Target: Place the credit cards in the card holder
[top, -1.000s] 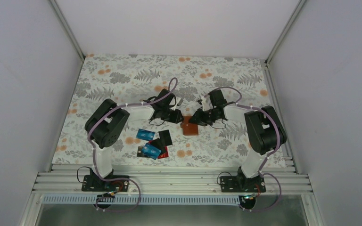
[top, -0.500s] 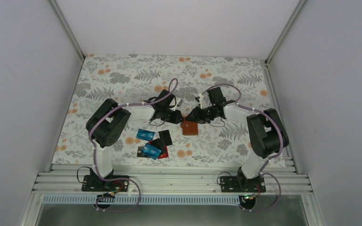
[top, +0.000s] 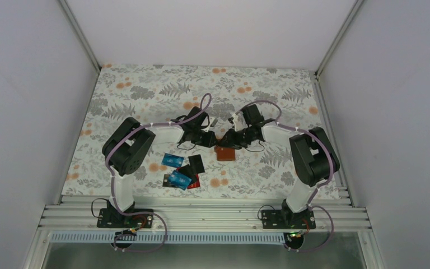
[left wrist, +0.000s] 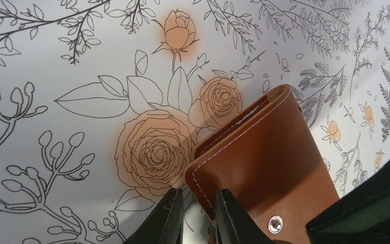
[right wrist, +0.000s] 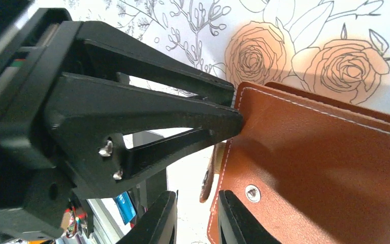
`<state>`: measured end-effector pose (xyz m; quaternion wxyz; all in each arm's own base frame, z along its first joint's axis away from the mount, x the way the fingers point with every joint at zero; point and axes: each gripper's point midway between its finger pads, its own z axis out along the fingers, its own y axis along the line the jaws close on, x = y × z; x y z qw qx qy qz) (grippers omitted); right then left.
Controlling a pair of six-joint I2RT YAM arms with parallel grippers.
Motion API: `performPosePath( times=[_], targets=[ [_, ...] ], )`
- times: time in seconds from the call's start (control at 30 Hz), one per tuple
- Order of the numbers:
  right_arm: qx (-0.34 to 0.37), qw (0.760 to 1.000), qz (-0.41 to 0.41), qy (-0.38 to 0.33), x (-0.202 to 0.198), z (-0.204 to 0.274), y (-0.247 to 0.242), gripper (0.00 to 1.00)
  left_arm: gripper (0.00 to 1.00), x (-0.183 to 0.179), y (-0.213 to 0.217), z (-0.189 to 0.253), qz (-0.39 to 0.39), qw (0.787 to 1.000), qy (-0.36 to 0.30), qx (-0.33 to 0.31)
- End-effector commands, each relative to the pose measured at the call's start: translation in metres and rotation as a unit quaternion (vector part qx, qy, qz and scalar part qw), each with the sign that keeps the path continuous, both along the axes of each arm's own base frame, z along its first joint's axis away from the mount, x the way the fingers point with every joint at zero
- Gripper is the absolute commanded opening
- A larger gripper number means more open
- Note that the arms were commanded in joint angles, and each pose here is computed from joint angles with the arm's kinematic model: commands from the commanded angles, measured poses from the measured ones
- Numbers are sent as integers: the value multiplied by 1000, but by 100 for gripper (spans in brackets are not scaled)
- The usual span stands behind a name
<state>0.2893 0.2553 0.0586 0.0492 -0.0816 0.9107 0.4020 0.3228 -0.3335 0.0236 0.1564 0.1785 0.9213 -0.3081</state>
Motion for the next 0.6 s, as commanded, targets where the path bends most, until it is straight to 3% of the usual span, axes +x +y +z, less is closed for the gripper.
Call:
performPosePath(
  times=[0.0,0.57],
  targets=[
    [-15,1000,4,11,-1,-8,4,24,18,6,-3,2,-4,1000,-13,-3],
    [-27,1000,4,12,2,-13,8,12,18,4,-3,1,-4,1000,-10,-2]
  ],
)
